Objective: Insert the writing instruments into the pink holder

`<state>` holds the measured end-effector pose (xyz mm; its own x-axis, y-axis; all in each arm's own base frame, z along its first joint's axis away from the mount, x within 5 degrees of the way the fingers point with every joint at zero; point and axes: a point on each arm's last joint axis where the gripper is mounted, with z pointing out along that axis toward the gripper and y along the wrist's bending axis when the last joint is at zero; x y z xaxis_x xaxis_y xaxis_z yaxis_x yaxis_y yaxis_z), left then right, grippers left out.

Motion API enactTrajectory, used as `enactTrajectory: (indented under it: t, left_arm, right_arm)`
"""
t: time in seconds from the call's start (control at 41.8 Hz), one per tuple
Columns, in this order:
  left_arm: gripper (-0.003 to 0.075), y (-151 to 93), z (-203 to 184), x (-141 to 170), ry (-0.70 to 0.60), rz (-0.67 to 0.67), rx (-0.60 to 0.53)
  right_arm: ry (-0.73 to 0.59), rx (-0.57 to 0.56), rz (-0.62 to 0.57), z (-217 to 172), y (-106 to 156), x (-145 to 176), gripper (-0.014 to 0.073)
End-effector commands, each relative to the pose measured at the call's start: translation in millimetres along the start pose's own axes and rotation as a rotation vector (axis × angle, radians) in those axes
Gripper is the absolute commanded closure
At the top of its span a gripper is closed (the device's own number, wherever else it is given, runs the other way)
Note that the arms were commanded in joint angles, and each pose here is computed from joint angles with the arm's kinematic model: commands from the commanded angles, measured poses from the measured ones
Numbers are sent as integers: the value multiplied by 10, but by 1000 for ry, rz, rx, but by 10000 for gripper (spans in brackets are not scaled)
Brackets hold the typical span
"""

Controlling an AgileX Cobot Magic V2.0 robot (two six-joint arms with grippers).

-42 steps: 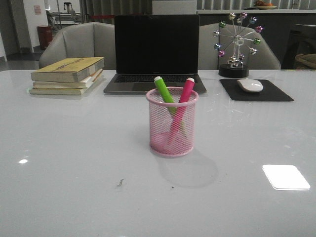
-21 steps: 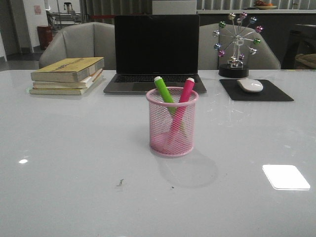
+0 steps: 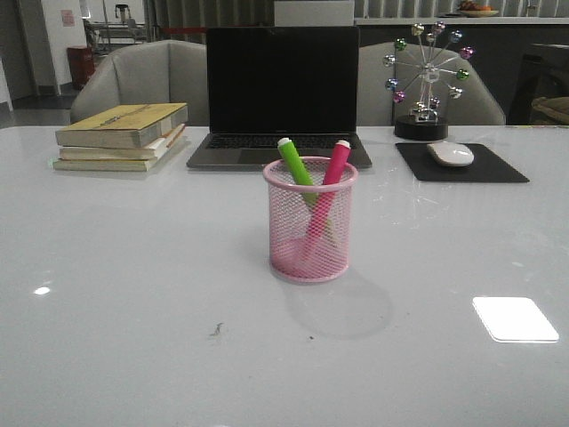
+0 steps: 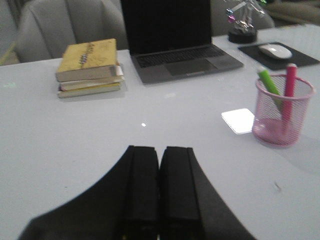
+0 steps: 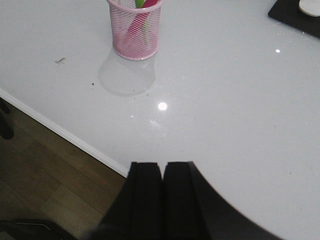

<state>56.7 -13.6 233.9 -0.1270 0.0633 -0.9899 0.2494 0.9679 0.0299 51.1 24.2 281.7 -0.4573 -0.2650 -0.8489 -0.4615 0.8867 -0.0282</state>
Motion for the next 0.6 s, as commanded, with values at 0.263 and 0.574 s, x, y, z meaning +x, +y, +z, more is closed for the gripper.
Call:
enactTrajectory:
  t: [0.263,0.574]
  left_arm:
    - [623,76,-27,193,-283,-58,-169]
    - [623,66,-28,182,-295,-57,-150]
  right_arm:
    - [-88,13,-7,-47,-13,-135,540]
    - [-86,13,-7,-47,-13,-134,540]
